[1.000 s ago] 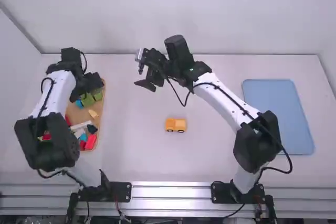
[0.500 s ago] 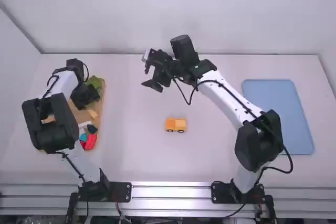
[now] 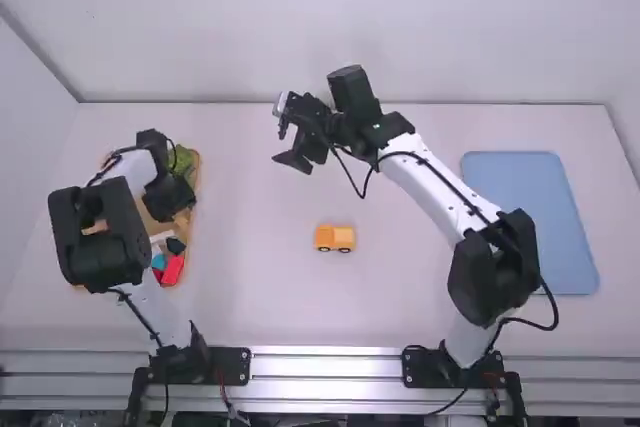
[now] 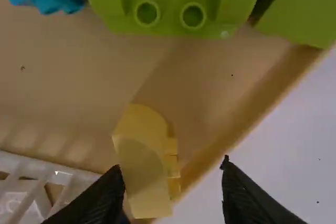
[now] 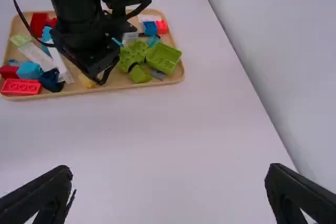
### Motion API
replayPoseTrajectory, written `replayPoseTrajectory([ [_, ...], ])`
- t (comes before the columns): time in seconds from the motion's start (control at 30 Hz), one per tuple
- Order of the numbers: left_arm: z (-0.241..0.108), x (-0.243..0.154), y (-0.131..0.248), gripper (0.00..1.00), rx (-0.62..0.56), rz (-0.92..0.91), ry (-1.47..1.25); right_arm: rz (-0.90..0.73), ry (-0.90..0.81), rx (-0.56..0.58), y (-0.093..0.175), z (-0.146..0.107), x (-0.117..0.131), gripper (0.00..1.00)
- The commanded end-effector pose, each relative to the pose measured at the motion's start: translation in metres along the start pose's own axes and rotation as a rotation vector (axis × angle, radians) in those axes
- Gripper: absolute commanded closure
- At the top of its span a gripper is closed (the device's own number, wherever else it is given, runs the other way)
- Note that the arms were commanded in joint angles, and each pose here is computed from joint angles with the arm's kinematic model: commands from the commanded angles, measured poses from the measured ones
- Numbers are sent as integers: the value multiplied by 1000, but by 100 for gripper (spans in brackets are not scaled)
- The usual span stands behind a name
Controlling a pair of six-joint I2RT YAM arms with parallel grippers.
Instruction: Assemble lego blocks to make yellow taxi
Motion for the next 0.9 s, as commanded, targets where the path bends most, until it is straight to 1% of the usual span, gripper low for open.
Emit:
replayPoseTrajectory([
  [0.0,-6,0,-5,51,10,2,1,5,2,-5,-2,3,-1,2],
  [0.13,-10,4,-15,53,3,7,25,5,0,-4,-1,2,-1,2],
  [0.27,-16,14,-22,56,-5,79,69,5,1,-4,-2,3,-1,2],
  [0.43,-12,13,-25,59,-30,71,71,5,1,-4,-2,2,-1,2],
  [0.53,-10,12,-25,59,-38,69,70,6,1,-4,-2,2,-1,2],
  [0.57,-9,12,-25,59,-40,68,68,5,1,-4,-2,2,-1,2],
  [0.6,-8,12,-25,62,-44,67,49,5,0,-4,-1,2,-1,2],
  [0.87,-15,13,-26,61,-17,73,36,5,0,-3,-2,2,-1,2],
])
Point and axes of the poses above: each hand's point on the last joint's axis, 136 mm out from that joint toward the fingers, its own y axis back along the fingers, its own x axis along the line the jaws close on, z = x × y, the point moved 1 cm from there along y, back along the fingers, and after that the axes turned 11 degrees about -y, right-handed, at the moved point
